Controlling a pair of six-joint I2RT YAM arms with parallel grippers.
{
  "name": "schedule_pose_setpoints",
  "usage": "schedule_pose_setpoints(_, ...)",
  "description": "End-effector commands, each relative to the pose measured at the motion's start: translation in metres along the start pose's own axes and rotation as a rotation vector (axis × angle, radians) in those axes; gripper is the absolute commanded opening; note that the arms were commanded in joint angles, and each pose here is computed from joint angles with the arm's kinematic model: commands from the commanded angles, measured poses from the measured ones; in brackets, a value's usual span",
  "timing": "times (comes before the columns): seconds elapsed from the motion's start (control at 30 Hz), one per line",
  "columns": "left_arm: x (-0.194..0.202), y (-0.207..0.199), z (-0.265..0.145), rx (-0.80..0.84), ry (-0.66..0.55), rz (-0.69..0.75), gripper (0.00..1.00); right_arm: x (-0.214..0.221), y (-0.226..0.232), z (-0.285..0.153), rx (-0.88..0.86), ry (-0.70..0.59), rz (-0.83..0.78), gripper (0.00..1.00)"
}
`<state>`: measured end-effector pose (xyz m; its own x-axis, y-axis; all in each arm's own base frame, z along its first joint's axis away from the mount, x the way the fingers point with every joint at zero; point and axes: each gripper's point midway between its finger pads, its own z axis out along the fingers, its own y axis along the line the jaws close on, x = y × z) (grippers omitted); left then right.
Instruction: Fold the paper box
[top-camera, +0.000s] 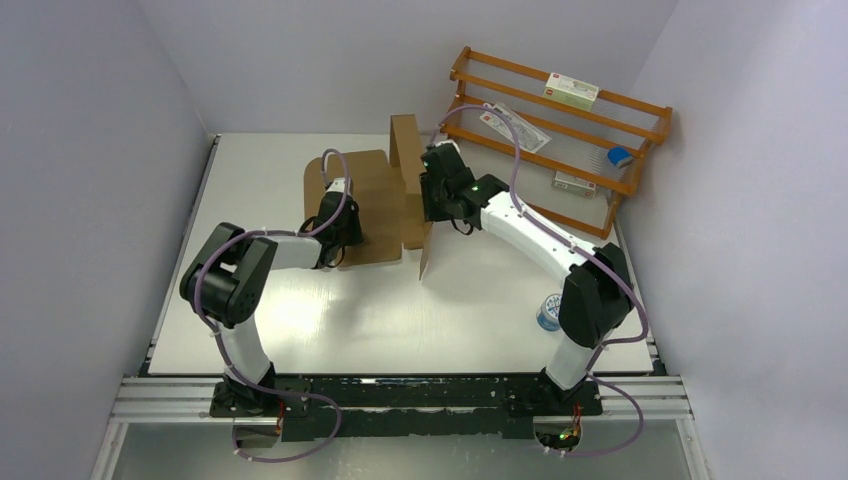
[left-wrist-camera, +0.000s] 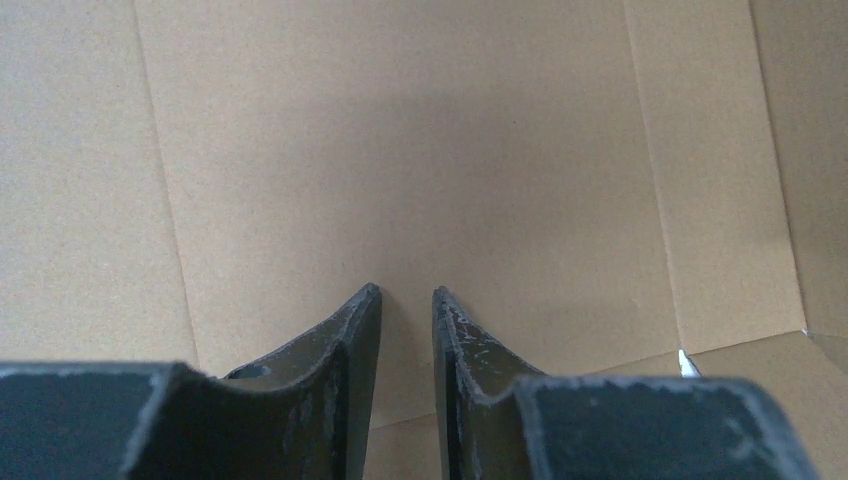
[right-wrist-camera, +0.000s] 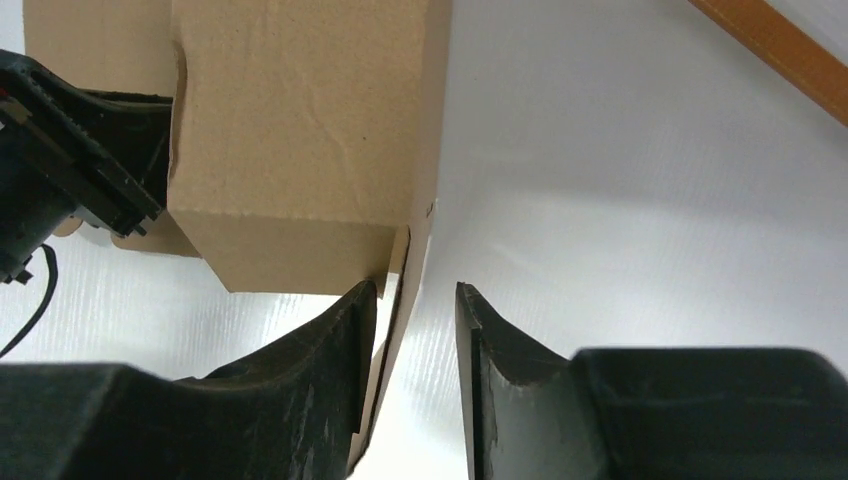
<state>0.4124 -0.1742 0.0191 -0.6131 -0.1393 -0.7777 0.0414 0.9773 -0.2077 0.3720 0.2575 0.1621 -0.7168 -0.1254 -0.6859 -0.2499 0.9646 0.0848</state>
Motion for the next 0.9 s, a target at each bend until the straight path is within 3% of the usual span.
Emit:
schedule_pose_setpoints(0.0, 0.044, 0.007, -0.002, 0.008, 0.136, 0.006, 0.31, -0.006, -0.006, -0.018, 0.014, -0.003, -0.021, 0.37)
schedule_pose_setpoints(0.33, 0.067, -0.01, -0.025, 0.104, 0.194, -0.041, 0.26, -0.009, -0.014, -0.02, 0.049, 0.014, -0.025, 0.03)
schedule_pose_setpoints(0.63, 0.144, -0.057, -0.085, 0.296, 0.318, -0.044, 0.22, -0.033, -0.027, -0.013, 0.051, -0.021, 0.038, 0.02)
schedule_pose_setpoints(0.87, 0.175, -0.096, -0.12, 0.427, 0.371, -0.058, 0.21, -0.033, -0.033, 0.001, 0.027, -0.013, 0.083, 0.05)
